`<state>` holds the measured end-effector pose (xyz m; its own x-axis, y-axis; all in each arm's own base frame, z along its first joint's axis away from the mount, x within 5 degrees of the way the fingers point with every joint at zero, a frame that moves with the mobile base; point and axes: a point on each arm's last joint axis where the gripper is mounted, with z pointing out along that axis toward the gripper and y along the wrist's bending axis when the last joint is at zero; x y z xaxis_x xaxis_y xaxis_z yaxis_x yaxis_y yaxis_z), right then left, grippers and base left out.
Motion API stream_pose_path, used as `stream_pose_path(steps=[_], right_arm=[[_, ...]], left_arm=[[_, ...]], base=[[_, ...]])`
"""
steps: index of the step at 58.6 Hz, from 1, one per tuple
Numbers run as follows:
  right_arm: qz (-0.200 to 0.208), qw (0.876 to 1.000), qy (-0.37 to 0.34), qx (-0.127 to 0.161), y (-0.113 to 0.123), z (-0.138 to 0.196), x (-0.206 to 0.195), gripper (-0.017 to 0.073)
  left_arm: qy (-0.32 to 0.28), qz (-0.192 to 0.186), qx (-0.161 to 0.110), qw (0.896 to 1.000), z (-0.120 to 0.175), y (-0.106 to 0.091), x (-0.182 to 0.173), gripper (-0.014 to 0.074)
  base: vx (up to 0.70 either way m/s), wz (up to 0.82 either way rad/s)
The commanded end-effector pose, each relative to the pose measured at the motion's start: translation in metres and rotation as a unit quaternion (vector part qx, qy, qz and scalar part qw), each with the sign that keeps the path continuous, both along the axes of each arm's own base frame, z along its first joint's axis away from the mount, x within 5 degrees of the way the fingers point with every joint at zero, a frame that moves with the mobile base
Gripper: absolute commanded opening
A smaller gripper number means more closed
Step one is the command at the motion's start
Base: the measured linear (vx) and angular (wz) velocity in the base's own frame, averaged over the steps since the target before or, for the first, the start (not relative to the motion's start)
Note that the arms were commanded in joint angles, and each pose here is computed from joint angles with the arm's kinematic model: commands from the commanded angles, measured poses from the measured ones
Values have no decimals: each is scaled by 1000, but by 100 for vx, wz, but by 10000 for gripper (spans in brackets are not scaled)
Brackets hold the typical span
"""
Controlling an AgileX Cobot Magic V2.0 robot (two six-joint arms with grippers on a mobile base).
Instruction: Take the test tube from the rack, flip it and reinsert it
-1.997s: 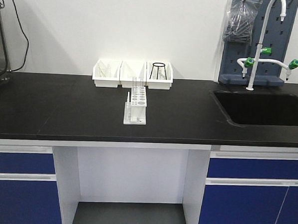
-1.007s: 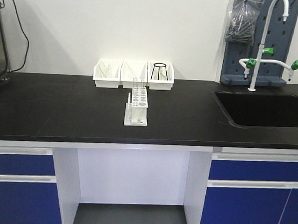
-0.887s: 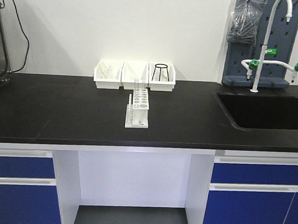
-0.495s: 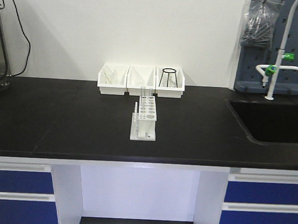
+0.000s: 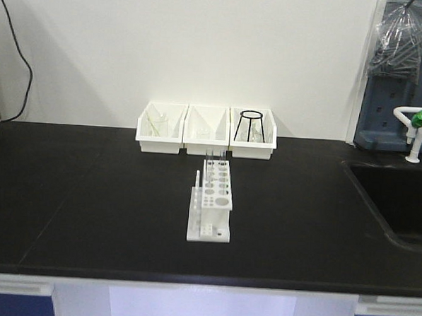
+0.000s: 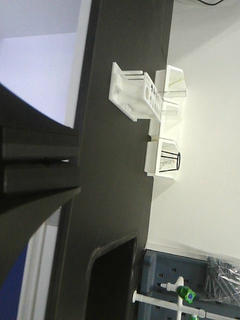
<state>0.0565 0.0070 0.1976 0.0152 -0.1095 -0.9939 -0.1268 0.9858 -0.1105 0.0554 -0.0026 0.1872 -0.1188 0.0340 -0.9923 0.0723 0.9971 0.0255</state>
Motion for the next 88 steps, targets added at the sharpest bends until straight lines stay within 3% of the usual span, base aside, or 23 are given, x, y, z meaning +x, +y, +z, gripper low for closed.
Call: stream_pose_path(steps=[1,88], right_arm=[[2,999,-43,3,0,7,-1,-10],[2,999,-44,3,0,7,-1,-10]], left_arm=[[-44,-7,-11,999,9,-1,0,-6],[-44,-7,-11,999,9,-1,0,-6]], base=[[37,-3],[29,-3]])
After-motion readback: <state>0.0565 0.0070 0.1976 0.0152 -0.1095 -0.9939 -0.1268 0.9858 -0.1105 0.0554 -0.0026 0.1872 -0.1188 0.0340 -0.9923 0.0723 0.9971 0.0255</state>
